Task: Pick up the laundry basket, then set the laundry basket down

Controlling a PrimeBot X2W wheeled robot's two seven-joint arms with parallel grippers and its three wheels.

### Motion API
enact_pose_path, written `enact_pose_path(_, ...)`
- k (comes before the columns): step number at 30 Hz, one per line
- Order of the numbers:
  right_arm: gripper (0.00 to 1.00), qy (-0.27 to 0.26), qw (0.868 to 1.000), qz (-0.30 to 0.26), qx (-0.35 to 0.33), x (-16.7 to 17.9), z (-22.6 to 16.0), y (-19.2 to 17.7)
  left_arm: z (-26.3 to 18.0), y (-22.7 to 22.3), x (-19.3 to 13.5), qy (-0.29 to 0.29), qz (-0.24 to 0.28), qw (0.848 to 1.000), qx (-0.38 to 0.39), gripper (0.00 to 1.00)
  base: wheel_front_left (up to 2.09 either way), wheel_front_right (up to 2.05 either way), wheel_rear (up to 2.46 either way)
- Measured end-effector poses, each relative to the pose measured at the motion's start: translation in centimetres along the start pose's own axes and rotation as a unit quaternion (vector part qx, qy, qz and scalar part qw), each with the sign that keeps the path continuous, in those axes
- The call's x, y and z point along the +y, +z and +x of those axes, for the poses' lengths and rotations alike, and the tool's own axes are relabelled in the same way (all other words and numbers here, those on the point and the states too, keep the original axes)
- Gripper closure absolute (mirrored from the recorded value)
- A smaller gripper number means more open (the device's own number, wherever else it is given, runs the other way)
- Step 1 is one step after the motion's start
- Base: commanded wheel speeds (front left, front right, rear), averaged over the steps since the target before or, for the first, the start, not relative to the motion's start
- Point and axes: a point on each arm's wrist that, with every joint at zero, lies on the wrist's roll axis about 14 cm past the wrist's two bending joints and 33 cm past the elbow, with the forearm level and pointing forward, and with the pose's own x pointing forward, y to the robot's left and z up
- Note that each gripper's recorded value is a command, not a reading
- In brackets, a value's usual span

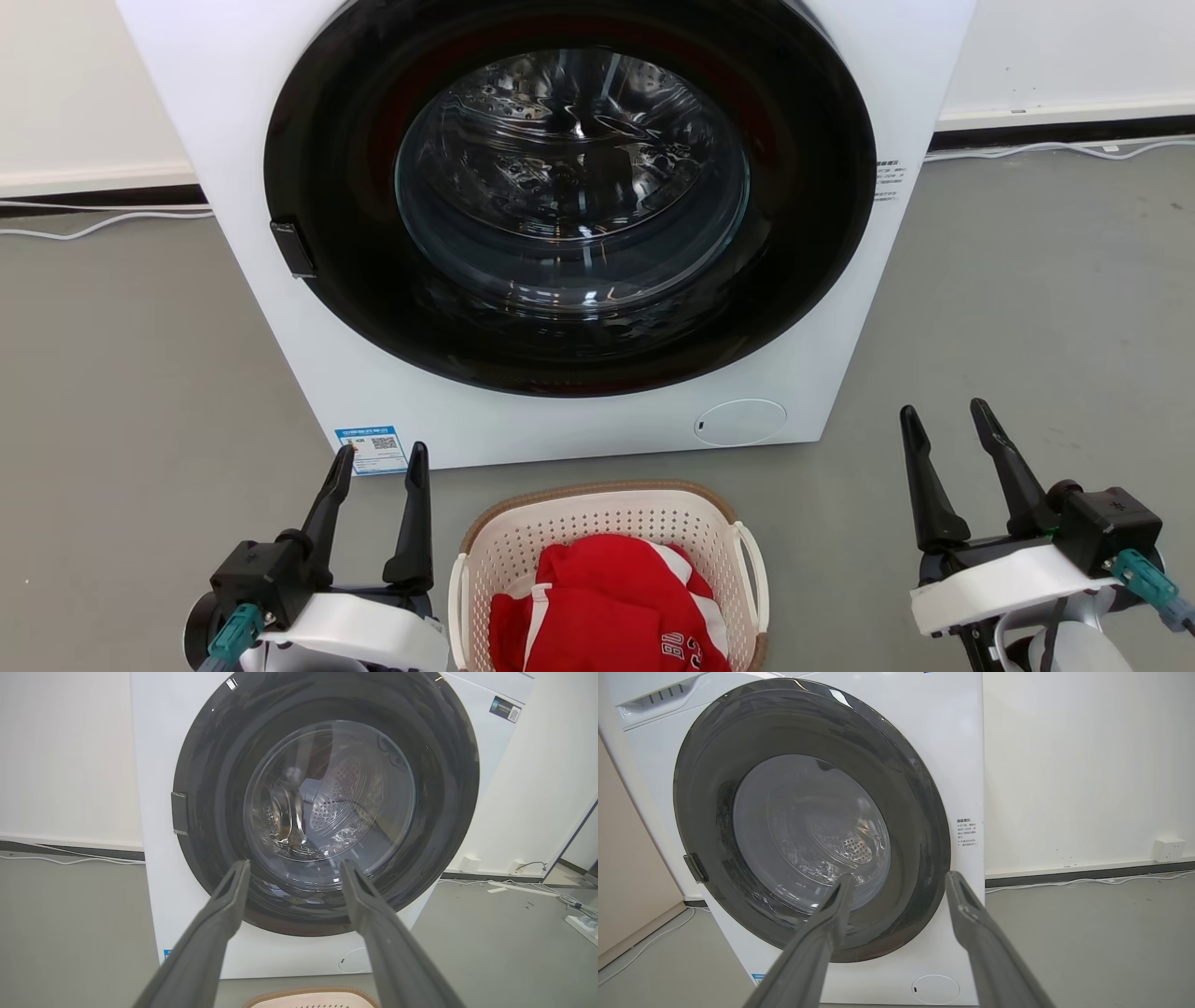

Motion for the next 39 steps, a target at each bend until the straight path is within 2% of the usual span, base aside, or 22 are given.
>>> enact_pose_path(17, 0.0, 0.003, 1.0, -0.006, 0.009, 0.2, -0.2, -0.5, 0.1, -0.2, -0.2, 0.0, 0.0, 1.0, 0.003, 0.0, 0.0, 0.0, 0.0)
enact_pose_path(18, 1.0, 0.003, 1.0, -0.006, 0.01, 0.1, -0.3, -0.6, 0.1, -0.3, -0.3, -0.002, -0.002, 1.0, 0.004, 1.0, 0.0, 0.0, 0.0)
enact_pose_path(23, 1.0, -0.007, 0.998, 0.009, 0.062, 0.1, -2.1, -3.9, -1.3, -3.2, 0.4, 0.015, -0.011, 0.999, 0.051, 1.0, 0.0, 0.0, 0.0)
enact_pose_path(39, 1.0, -0.035, 0.993, 0.096, 0.067, -0.5, -1.9, -4.1, -1.9, -4.1, 1.7, 0.047, -0.088, 0.992, 0.077, 1.0, 0.0, 0.0, 0.0)
